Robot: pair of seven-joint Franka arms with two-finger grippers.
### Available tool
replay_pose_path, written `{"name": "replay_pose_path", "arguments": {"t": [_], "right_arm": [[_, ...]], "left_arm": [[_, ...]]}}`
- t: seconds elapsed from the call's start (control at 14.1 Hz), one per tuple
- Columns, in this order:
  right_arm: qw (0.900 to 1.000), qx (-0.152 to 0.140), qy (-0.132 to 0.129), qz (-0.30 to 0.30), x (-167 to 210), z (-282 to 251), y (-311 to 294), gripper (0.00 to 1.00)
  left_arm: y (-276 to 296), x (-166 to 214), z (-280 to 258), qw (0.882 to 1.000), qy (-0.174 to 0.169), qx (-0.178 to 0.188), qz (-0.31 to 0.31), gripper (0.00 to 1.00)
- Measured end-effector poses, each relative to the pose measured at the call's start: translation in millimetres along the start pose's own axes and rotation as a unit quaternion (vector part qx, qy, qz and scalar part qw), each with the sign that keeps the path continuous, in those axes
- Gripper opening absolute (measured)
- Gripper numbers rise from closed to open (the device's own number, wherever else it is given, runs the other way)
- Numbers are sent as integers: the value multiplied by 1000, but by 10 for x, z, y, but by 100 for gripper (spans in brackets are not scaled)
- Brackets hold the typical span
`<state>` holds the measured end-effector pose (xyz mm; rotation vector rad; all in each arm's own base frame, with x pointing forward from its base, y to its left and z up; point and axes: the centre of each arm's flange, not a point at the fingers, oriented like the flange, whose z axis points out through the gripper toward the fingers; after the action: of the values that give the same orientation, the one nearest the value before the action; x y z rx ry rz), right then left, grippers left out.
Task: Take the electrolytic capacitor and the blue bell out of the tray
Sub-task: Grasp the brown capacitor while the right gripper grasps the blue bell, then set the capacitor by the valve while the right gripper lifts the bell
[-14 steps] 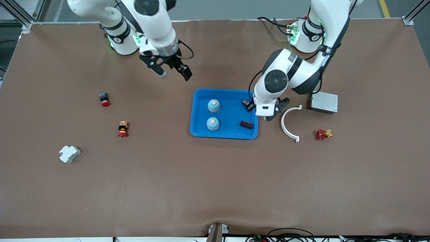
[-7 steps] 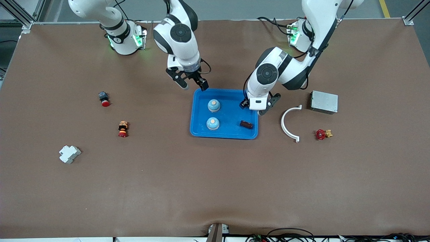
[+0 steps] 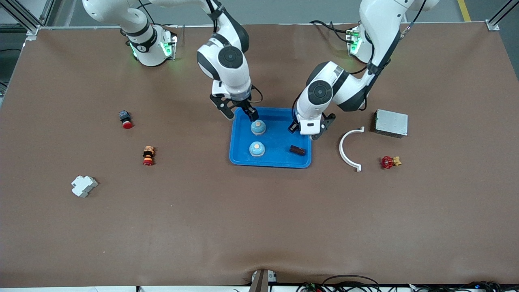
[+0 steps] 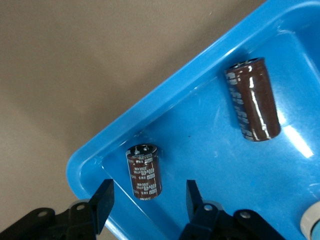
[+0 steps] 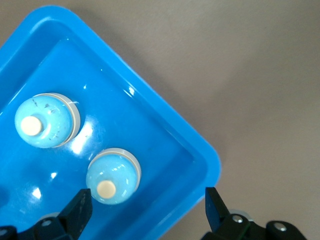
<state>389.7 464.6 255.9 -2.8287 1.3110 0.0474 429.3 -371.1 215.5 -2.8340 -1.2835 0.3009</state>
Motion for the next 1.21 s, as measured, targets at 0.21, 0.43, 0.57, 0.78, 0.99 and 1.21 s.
{"name": "replay_pose_path", "arguments": {"t": [0.21,0.43,0.57,0.78,0.99,1.21], "right_arm": [[1000,5,2,7,-17,237,-149,100],[1000,9,3,11,-21,420,-213,100],[1000,7,4,13,-27,511,-260,100],[1000,6,5,27,-50,645,-361,100],[1000,6,5,28,-63,720,-417,100],[1000,7,5,26,-92,714,-424,100]], "left_arm": [[-10,7,103,1000,-3,7,-2,63],[-24,25,200,1000,-5,16,-4,56],[-31,29,250,1000,-6,20,-4,55],[-41,35,319,1000,-8,26,-4,51],[-29,71,337,1000,-8,23,-13,33],[79,142,142,999,-6,9,-35,34]]}}
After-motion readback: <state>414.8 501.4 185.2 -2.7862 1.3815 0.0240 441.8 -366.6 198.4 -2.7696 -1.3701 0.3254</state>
